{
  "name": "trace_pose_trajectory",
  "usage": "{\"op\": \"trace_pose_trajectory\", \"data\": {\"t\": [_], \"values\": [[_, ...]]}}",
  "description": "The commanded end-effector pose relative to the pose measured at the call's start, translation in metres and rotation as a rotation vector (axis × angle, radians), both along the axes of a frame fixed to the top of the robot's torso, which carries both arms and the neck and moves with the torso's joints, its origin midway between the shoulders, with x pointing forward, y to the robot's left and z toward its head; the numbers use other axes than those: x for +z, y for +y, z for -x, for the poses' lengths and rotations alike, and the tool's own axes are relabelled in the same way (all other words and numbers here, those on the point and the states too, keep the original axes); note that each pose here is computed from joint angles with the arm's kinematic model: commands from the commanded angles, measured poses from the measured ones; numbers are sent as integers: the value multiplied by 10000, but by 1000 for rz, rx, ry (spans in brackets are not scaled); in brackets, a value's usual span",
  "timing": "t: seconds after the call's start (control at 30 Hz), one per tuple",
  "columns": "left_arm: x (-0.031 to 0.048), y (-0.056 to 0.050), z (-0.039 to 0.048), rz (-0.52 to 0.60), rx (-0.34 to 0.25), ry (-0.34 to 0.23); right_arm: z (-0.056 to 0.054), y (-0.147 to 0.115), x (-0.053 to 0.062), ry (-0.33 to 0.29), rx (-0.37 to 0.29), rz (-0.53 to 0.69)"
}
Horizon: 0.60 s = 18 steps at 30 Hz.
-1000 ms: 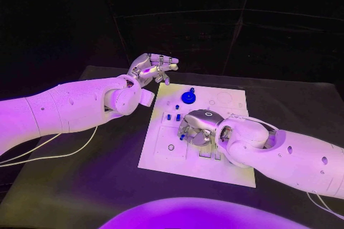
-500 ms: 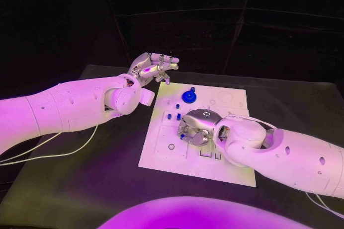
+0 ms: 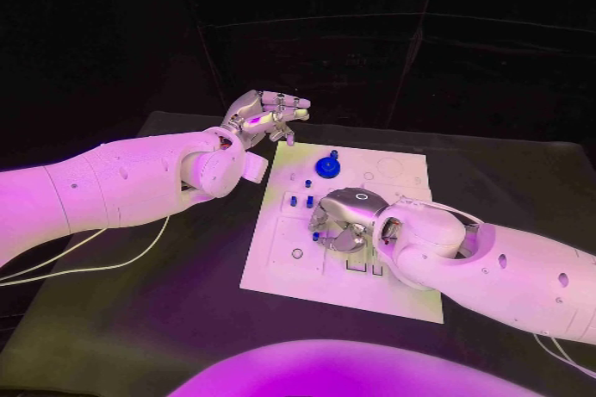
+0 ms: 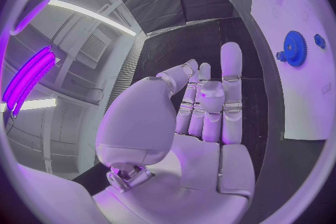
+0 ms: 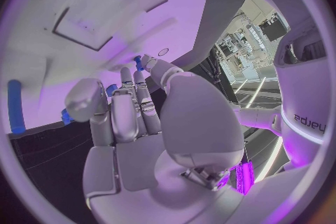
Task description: Assemble the parts on the task board
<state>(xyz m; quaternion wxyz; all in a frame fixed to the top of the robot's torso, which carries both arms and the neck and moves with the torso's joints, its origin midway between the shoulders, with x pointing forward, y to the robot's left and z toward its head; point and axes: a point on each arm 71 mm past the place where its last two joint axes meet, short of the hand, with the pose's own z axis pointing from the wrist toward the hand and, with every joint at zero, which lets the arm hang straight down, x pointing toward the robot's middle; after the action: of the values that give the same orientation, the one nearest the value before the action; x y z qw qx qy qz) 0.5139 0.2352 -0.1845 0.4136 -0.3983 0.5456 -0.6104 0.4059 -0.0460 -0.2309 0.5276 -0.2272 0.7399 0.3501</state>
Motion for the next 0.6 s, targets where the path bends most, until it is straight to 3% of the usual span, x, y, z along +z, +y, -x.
{"op": "trace_pose_trajectory", "data": {"t": [0.03,0.23,0.6], "values": [[10,-2,0,7,-12,-2,26,-28,88,-27,6,-104],[7,16,-5,5,-8,-1,56,-270,212,-31,-26,-205],[4,12,-9,5,-10,0,-249,-929,588,17,-177,-249]]}}
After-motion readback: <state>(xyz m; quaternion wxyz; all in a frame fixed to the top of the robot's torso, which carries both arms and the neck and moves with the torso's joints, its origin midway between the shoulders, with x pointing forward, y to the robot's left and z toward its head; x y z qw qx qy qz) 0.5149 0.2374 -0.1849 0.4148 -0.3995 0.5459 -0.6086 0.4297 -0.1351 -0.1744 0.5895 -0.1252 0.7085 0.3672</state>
